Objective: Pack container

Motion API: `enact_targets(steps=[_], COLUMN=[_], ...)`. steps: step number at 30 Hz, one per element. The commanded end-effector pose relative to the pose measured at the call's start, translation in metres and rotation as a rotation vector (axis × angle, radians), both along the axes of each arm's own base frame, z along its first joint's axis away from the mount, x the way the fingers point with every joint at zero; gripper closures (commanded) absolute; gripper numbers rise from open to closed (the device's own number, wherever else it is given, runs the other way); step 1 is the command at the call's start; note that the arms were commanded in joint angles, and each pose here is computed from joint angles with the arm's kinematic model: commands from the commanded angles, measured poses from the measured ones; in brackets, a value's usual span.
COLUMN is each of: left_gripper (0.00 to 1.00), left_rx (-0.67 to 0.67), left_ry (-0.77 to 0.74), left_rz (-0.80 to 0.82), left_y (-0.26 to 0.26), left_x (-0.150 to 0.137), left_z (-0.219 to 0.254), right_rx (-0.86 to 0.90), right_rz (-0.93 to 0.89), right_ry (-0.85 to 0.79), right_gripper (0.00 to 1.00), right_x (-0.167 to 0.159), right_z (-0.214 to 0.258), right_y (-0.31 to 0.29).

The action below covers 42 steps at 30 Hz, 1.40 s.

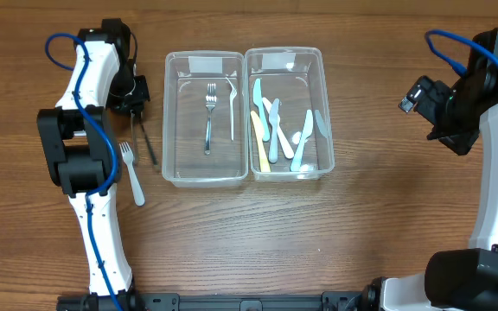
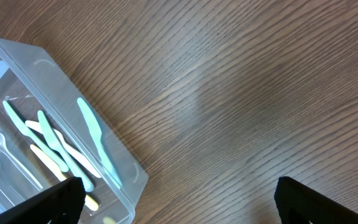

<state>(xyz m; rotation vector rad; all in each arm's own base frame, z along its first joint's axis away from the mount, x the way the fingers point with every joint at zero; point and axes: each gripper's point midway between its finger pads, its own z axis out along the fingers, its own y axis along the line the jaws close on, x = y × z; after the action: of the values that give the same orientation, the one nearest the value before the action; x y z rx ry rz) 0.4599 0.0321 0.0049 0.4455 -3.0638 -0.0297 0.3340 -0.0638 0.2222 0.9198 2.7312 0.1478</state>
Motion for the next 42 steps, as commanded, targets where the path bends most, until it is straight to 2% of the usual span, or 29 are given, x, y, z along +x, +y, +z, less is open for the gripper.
enact_targets(steps=[1,18,23,27,30,37,42], left_gripper=[0.84,0.82,0.76,0.66,0.64,0.7,0.71], left_rx=[-0.003,0.002,0.003,0.004,0.003,-0.001,-0.004], left_ry=[-0.042,-0.105,-0.11,-0.124,-0.117,-0.116,-0.119], left_rz=[-0.015,-0.015,-0.013,-0.004,-0.004,-0.001,-0.001], left_y=[0.002,0.002,0.002,0.005,0.006,0.006,0.005], left_x=[0.005,0.009,0.01,0.013,0.011,0.009,0.01], left_z=[0.021,0.052,0.051,0.049,0.043,0.026,0.024], right_rx=[0.001,0.001,0.002,0.004,0.005,0.005,0.005], right_rz=[-0.003,-0.003,-0.003,-0.003,-0.003,-0.003,-0.003], right_ry=[0.001,0.001,0.005,0.016,0.02,0.021,0.023], right_gripper=[0.0,0.0,0.0,0.0,0.0,0.0,0.0], right_x=[0.0,0.0,-0.001,-0.004,-0.005,-0.005,-0.005], right_z=[-0.001,-0.001,-0.001,-0.002,-0.002,-0.002,-0.002], right_y=[0.001,0.001,0.001,0.001,0.002,0.002,0.002])
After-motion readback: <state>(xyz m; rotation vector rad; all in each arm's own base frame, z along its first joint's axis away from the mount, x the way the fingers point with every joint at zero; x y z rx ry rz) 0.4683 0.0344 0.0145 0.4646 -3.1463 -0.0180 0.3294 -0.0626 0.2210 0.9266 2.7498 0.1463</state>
